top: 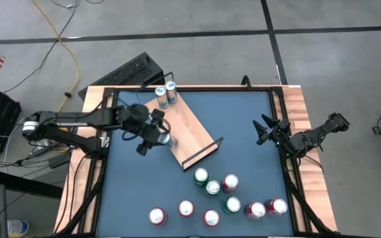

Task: Place canned beverage on shelf
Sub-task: Put the blue soda can on the shelf aligned with the other blue soda cans

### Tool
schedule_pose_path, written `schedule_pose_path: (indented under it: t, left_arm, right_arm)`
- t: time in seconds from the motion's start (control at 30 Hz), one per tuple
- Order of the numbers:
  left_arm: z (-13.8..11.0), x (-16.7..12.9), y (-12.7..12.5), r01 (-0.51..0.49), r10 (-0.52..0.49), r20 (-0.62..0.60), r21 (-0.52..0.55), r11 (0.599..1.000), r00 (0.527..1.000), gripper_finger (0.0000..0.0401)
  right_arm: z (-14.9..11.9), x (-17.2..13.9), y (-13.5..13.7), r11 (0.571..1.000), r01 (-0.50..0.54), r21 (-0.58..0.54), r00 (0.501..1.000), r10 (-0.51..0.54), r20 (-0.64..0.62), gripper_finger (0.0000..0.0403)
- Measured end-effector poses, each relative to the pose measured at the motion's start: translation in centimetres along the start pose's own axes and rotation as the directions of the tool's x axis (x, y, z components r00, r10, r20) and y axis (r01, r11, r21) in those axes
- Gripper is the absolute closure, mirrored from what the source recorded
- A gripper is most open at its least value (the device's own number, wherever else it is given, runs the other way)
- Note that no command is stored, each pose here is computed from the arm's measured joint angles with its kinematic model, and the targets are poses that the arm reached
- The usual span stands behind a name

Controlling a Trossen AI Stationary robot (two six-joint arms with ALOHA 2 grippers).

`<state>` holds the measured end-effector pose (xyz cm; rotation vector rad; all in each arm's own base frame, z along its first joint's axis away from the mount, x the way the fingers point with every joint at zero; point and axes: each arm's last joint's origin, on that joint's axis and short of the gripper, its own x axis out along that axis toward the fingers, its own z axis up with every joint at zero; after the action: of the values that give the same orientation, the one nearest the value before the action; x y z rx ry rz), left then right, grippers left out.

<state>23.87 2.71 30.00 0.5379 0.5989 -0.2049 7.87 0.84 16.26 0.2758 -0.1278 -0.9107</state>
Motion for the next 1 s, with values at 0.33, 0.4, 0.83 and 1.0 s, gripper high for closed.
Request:
schedule_pose_path:
  t: [0.33, 0.4, 0.83, 1.0]
  left_arm:
    - [-0.2, 1.1, 2.5, 0.093, -0.094, -0.039, -0.021, 0.995, 0.995, 0.0168]
    - [-0.3, 1.6, 2.7, 0.101, -0.101, -0.050, 0.006, 0.995, 0.994, 0.0168]
    - [-0.2, 2.0, 3.9, 0.072, -0.076, -0.035, -0.104, 0.992, 0.996, 0.0144]
    - [-0.3, 2.1, 4.0, 0.070, -0.075, -0.040, -0.126, 0.990, 0.996, 0.0118]
  right_arm:
    - [0.0, 0.0, 0.0, 1.000, 0.000, 0.007, 1.000, 0.000, 0.000, 0.0121]
    - [0.0, 0.0, 0.0, 1.000, 0.000, 0.007, 1.000, 0.000, 0.000, 0.0121]
    - [0.0, 0.0, 0.0, 1.000, 0.000, 0.009, 1.000, 0.000, 0.000, 0.0121]
    - [0.0, 0.0, 0.0, 1.000, 0.000, 0.009, 1.000, 0.000, 0.000, 0.0121]
